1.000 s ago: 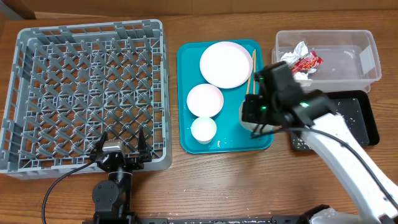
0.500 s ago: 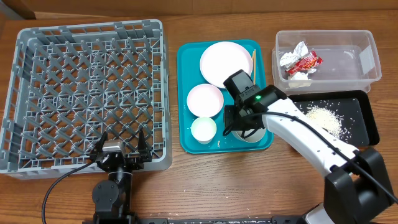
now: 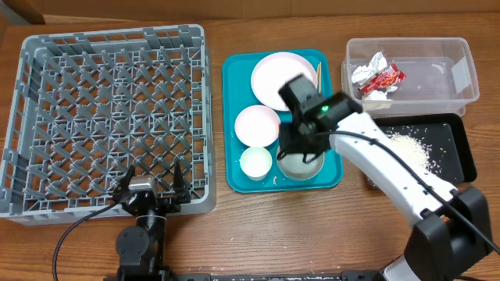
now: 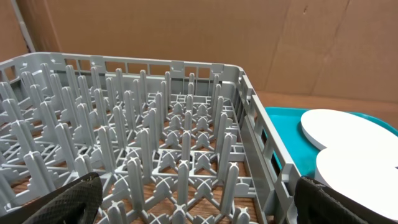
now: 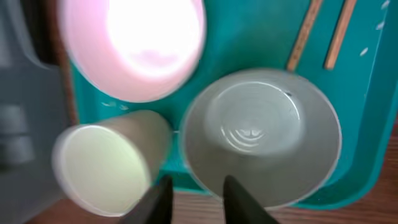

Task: Sort waste into correct bins and load items into the dishwasher
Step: 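Return the emptied bowl to the teal tray and release it, then reach the right gripper to the paper cup on the teal tray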

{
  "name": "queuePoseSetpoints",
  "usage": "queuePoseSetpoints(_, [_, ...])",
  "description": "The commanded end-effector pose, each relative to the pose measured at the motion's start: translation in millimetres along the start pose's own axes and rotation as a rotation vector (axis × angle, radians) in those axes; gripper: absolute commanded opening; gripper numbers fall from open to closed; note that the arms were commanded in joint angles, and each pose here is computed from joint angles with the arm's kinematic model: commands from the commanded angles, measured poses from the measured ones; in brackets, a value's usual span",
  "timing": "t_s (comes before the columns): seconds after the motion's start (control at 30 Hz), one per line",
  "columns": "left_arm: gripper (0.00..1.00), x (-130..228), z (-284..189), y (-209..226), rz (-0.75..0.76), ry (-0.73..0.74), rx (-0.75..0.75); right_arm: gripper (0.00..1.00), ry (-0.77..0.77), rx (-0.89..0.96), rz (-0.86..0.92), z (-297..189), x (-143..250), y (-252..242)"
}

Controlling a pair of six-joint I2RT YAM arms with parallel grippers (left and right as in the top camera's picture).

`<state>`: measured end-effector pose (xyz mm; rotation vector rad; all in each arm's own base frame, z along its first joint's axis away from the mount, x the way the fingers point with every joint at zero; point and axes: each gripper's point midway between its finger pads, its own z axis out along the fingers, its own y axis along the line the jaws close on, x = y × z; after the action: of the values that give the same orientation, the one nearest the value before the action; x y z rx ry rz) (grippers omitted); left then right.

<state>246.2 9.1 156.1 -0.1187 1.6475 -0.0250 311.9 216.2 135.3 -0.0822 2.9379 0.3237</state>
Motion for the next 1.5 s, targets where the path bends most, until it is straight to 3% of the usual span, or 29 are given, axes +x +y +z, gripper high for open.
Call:
queuePoseSetpoints(0.0, [1.00,-1,0,1,0.026,-0.008,0.000,0.47,-0.094,-0.062,-0.026,-35,-26,21])
queuePoseSetpoints(0.13, [1.00,-1,0,1,0.026,-0.008,0.000,0.56,-0.155,-0.143,-0.038,-53,-43,40])
queuePoseSetpoints(0.3, [1.00,-1,0,1,0.026,-0.008,0.000,0.59,-0.176,-0.170,-0.041,-51,-50,47])
queuePoseSetpoints(1.47, [1.00,-1,0,1,0.026,-0.008,0.000,0.54,-0.016,-0.083,0.067,-37,-16,27])
